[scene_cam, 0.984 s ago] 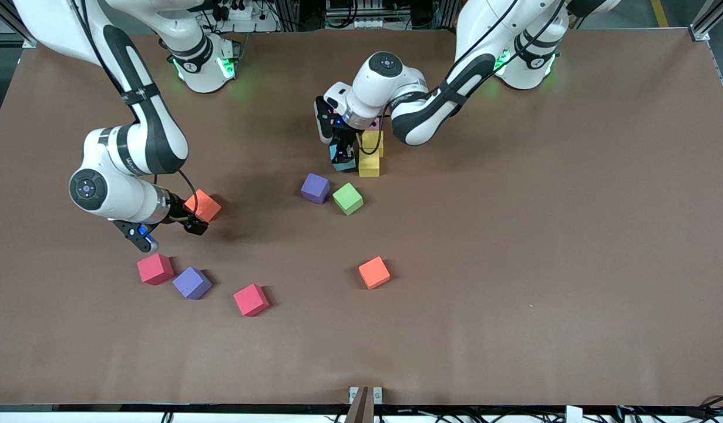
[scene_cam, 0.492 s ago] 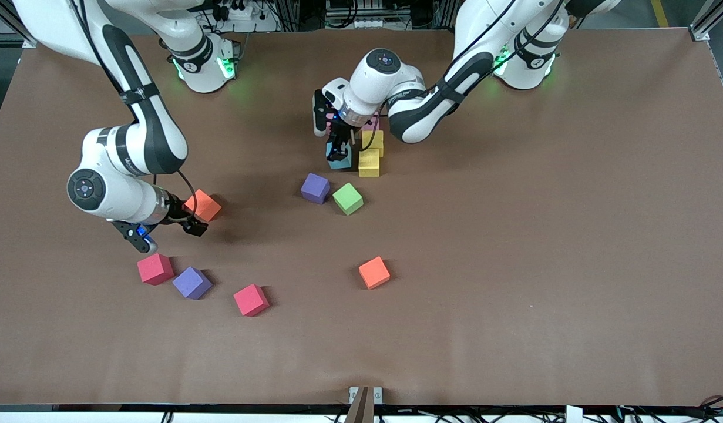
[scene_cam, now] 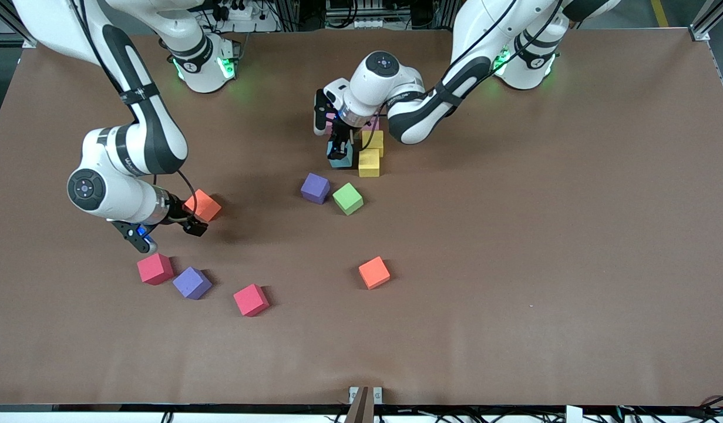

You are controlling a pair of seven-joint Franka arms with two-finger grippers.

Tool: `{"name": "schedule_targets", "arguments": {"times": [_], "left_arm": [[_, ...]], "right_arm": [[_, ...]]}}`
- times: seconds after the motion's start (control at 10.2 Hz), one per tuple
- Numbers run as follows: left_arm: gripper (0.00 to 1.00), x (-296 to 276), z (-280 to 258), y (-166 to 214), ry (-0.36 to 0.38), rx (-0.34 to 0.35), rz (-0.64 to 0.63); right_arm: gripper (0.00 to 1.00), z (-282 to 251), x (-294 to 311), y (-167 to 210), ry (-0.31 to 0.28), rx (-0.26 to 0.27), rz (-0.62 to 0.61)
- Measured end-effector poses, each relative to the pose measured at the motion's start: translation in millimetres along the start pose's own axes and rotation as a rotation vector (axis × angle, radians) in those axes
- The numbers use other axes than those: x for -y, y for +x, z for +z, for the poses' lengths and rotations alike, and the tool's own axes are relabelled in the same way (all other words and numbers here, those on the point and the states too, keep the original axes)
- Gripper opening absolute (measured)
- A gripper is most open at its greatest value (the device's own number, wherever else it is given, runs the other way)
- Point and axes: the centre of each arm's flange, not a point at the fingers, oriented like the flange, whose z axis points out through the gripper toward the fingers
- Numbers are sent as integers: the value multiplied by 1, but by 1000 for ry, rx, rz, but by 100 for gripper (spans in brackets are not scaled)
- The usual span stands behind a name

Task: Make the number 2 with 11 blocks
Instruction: 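Lower the cyan cube beside the pink cube with the left gripper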

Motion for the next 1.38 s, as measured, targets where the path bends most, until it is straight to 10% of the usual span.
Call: {"name": "schedule_targets", "arguments": {"times": [1.38], "left_arm": [[48,-6,9,-37,-47,-59,-18]], "right_arm": [[100,3,0,0,-3,4,1]]}}
